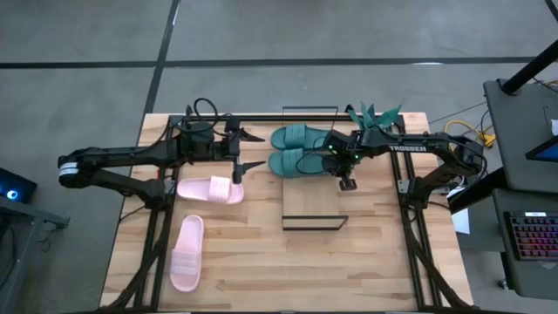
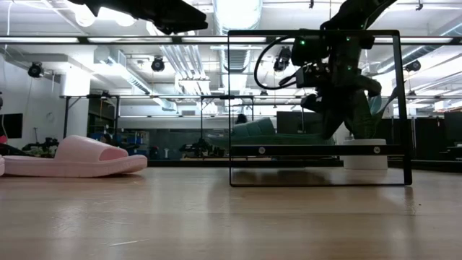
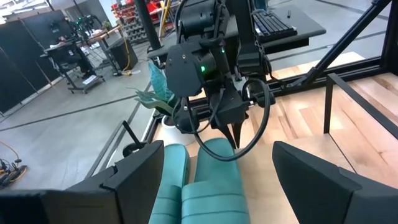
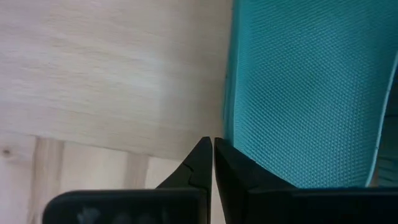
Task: Pick and place slides into the shelf
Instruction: Put the blue slide on the shelf
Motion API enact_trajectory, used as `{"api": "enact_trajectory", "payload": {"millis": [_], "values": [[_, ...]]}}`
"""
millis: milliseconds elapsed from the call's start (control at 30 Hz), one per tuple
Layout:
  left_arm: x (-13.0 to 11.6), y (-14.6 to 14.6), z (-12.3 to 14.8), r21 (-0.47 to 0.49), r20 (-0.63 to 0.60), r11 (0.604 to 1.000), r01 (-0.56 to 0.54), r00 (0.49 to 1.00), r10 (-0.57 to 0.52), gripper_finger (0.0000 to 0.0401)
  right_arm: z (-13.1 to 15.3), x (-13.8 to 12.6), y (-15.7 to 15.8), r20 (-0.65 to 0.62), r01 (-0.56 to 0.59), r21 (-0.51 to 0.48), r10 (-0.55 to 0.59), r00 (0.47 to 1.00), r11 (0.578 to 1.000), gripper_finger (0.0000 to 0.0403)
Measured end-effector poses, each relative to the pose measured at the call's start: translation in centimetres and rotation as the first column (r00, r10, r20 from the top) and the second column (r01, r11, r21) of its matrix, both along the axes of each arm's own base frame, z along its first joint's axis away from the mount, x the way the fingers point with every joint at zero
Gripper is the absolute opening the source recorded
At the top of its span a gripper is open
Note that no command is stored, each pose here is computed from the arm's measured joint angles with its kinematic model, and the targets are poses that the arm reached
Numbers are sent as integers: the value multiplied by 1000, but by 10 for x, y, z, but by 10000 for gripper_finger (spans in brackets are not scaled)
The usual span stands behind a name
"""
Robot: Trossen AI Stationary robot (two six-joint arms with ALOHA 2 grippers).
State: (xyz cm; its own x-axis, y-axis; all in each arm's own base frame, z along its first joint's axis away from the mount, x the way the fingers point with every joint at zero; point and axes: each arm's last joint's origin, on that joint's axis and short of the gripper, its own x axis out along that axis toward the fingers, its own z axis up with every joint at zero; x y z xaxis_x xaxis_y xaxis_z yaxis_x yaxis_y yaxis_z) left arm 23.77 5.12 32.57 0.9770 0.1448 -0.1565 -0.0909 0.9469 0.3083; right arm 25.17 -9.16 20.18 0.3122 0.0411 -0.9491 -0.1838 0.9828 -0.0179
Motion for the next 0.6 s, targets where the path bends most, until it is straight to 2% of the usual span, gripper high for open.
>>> {"api": "enact_trajectory", "payload": {"millis": [167,400,500,600], "values": [[0,0,0,-1,-2,1000,0,1000,0,283,0,1,-3,-8,28,-62,-28,1000,998,9],[0,0,-3,-19,-33,1000,-2,999,1,283,3,2,-3,2,43,-61,-43,999,997,9],[-2,-1,-11,-104,-97,994,-20,995,9,283,9,5,-4,21,44,-67,-43,999,997,9],[1,-2,-27,-219,-219,975,-44,976,-5,283,16,9,-6,49,49,-75,-46,998,996,9]]}}
